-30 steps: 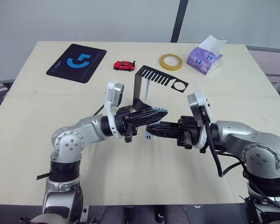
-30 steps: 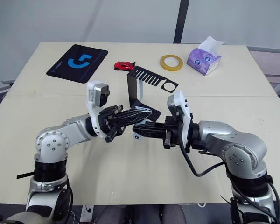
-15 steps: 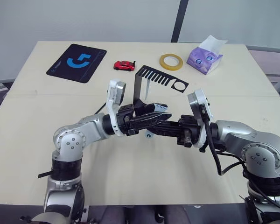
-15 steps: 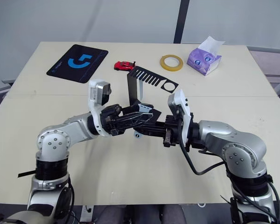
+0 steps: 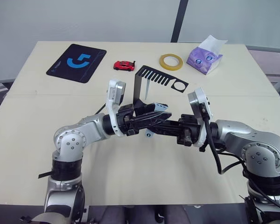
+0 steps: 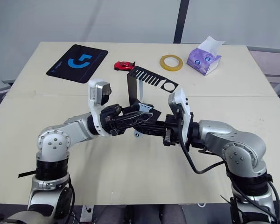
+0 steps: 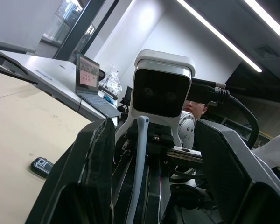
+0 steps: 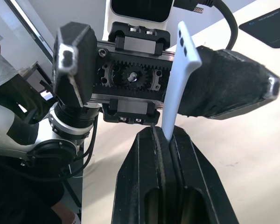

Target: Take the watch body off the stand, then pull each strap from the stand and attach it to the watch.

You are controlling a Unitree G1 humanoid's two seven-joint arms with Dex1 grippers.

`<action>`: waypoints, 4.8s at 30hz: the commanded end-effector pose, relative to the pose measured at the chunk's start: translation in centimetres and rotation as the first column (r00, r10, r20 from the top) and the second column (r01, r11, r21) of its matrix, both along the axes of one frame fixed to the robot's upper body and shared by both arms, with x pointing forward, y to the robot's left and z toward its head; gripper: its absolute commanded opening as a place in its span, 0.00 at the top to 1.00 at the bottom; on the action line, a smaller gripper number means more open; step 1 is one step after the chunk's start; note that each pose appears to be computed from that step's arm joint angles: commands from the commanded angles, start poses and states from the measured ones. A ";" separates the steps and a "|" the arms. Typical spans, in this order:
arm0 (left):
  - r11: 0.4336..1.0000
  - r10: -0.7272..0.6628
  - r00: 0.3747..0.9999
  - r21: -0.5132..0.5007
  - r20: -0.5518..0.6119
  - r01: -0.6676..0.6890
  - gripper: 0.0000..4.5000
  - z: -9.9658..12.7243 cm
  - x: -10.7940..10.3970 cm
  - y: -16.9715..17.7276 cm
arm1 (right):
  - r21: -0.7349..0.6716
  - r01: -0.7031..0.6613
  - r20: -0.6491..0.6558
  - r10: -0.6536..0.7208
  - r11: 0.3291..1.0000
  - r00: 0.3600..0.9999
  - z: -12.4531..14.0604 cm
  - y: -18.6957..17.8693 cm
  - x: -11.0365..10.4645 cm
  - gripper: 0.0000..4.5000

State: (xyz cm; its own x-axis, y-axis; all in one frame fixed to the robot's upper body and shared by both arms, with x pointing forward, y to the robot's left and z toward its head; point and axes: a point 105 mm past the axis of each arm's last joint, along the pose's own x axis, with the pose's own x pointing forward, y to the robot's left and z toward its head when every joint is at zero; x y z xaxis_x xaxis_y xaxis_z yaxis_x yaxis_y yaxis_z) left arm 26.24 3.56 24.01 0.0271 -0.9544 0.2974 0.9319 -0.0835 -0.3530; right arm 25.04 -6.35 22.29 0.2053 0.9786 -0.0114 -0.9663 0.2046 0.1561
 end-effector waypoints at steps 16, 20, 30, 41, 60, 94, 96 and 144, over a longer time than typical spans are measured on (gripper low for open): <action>0.999 0.009 1.000 -0.047 0.013 -0.009 0.99 0.7 0.0 0.0 | 0.055 -0.002 0.036 0.000 0.998 0.999 1.7 -0.2 -0.2 1.00; 0.998 0.008 1.000 -0.060 0.015 -0.007 0.99 1.1 0.0 0.0 | 0.049 -0.005 0.042 0.003 0.999 0.999 1.7 -0.1 -0.3 1.00; 0.999 0.032 0.993 0.036 0.115 -0.036 1.00 0.8 0.2 1.1 | -0.017 0.171 0.137 -0.167 0.985 0.976 1.1 -2.1 -1.0 0.46; 0.918 -0.210 0.876 0.396 0.434 0.024 1.00 -3.8 -1.6 2.4 | -0.119 0.826 0.072 -0.825 0.552 0.561 -4.8 -11.1 -2.7 0.02; 0.849 -0.238 0.749 0.506 0.618 -0.148 1.00 -6.6 0.3 2.9 | -0.226 0.933 0.073 -0.950 0.280 0.303 -8.0 -15.6 -5.0 0.02; 0.857 -0.129 0.739 0.448 0.662 -0.253 1.00 -5.2 1.2 1.7 | -0.322 0.943 0.073 -0.991 0.080 0.109 -13.0 -17.3 3.6 0.02; 0.857 -0.126 0.740 0.448 0.661 -0.254 1.00 -5.2 1.2 1.7 | -0.319 0.944 0.080 -0.990 0.085 0.116 -13.1 -17.2 3.8 0.02; 0.816 -0.234 0.403 0.404 0.885 -0.413 1.00 -5.3 5.0 3.8 | -0.235 0.236 -0.424 -0.318 0.943 0.848 -5.6 -2.4 2.6 0.66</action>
State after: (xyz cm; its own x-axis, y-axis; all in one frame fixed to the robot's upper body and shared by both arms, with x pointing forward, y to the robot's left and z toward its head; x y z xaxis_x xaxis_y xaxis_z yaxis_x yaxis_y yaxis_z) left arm 31.35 7.47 17.71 0.1622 -0.9381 -0.3061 0.7418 -0.0887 0.6648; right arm 27.81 -9.21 16.14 0.4258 0.8354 -0.3476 -0.6812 0.5488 0.4845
